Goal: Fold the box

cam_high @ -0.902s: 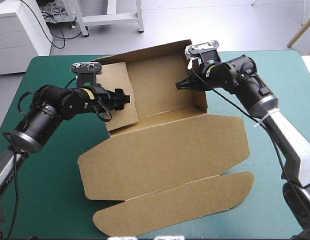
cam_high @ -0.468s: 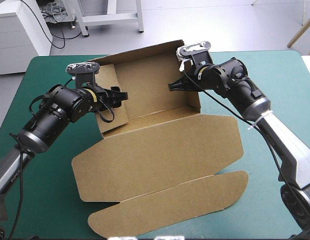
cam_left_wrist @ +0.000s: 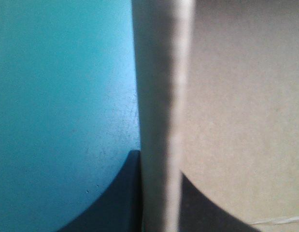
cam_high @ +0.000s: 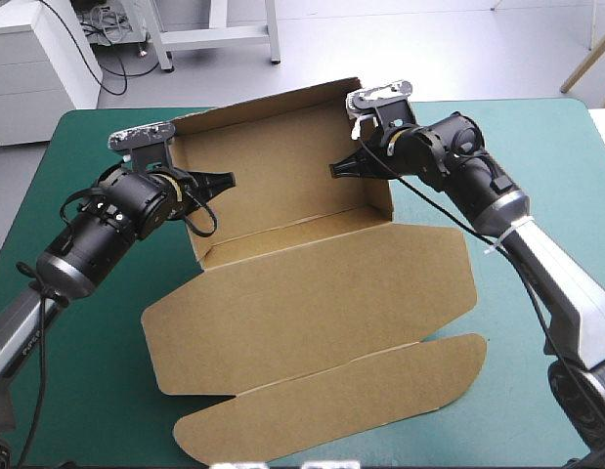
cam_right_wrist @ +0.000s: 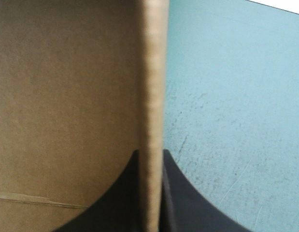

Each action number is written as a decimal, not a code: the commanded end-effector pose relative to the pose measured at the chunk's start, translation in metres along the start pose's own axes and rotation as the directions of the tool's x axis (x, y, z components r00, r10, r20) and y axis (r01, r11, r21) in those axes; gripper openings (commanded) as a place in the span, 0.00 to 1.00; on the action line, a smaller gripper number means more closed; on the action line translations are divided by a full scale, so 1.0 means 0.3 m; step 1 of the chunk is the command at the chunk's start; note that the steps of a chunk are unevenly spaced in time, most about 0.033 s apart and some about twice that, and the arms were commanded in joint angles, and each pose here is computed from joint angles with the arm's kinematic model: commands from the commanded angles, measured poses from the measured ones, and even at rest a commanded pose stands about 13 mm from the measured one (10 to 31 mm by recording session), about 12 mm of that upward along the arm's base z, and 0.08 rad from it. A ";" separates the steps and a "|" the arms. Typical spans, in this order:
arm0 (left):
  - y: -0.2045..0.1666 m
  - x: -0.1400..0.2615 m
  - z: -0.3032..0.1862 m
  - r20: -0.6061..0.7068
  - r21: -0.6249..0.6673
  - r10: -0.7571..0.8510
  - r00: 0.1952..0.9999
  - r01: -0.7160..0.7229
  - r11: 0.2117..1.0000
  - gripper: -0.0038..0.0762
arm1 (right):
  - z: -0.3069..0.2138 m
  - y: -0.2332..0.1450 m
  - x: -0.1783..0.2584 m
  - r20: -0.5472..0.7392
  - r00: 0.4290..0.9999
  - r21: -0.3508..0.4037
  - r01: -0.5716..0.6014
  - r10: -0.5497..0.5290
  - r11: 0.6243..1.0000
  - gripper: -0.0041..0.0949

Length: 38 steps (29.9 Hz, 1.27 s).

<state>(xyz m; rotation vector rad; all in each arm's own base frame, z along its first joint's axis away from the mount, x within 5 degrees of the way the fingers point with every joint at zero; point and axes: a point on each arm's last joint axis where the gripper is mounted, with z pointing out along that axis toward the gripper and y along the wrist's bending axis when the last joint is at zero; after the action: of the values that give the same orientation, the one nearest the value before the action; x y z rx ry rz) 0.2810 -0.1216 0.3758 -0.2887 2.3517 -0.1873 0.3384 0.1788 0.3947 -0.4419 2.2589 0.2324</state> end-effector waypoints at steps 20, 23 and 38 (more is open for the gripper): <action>-0.187 -0.097 0.296 -0.281 -0.025 0.283 0.917 -0.302 0.953 0.04 | 0.055 -0.147 0.055 -0.287 0.940 -0.004 -0.193 0.184 0.981 0.04; -0.194 -0.086 0.362 -0.370 -0.031 0.270 0.889 -0.303 0.953 0.04 | 0.103 -0.150 0.077 -0.340 0.923 0.009 -0.190 0.182 0.982 0.04; -0.180 -0.060 0.486 -0.444 -0.015 0.268 0.855 -0.306 0.952 0.04 | 0.231 -0.163 0.115 -0.390 0.903 0.038 -0.177 0.177 0.984 0.04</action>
<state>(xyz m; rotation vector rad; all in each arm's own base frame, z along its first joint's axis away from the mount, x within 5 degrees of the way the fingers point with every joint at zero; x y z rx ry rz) 0.4111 -0.1848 0.2651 0.0518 2.8756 -0.0554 0.3918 0.1422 0.2838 -0.2542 2.8271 0.1580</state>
